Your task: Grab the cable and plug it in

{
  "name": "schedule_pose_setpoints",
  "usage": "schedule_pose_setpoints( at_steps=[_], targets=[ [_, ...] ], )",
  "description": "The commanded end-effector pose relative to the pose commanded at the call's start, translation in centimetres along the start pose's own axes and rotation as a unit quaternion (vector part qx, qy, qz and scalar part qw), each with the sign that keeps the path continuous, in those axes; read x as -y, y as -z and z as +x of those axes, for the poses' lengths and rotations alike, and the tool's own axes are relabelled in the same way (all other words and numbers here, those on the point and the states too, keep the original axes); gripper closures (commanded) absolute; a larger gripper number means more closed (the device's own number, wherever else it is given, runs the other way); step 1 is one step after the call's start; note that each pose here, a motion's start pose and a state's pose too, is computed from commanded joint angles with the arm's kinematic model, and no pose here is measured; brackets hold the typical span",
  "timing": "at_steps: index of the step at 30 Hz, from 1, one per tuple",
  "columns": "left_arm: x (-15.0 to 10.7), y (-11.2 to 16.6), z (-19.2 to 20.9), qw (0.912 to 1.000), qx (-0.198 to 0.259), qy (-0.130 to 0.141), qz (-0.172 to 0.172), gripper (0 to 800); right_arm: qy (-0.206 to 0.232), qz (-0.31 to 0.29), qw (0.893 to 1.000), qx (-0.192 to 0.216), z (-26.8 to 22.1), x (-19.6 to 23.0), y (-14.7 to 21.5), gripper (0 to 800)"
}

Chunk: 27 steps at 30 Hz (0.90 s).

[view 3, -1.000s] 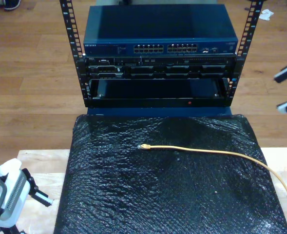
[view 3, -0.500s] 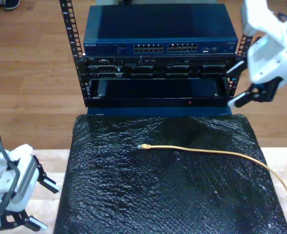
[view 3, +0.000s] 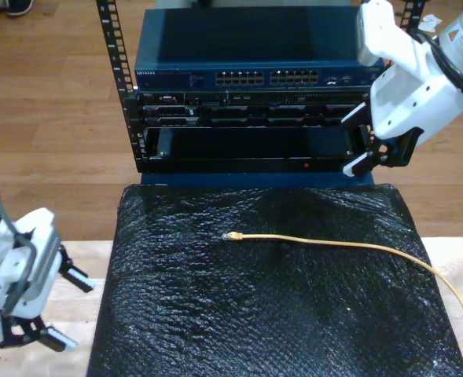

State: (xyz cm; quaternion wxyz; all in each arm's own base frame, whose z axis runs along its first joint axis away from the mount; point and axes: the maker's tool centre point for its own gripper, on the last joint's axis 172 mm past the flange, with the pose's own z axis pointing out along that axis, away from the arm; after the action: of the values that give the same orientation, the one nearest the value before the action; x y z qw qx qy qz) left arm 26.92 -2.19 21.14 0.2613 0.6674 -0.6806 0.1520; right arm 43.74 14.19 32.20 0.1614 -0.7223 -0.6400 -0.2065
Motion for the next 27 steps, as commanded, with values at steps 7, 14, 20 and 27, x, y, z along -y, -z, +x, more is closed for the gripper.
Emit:
schedule_pose_setpoints(
  at_steps=[7,14,20,27],
  targets=[
    [1.2,-1.0,0.5,0.9999,0.013,0.0,-0.003,0,0.034,-0.005,0.997,0.073,0.2,-0.2,-4.1,8],
    [2.8,-1.6,-1.0,0.9996,0.021,0.011,0.012,0,0.059,-0.005,0.99,0.129,0.6,-0.3,-7.9,8],
    [4.5,-1.3,-1.0,0.9989,0.017,0.022,0.038,0,0.073,0.004,0.987,0.141,1.6,0.0,-11.2,9],
    [5.6,-0.2,-0.9,0.9984,0.022,0.017,0.049,0,0.074,-0.001,0.981,0.177,1.1,-0.3,-14.3,9]
  ],
)
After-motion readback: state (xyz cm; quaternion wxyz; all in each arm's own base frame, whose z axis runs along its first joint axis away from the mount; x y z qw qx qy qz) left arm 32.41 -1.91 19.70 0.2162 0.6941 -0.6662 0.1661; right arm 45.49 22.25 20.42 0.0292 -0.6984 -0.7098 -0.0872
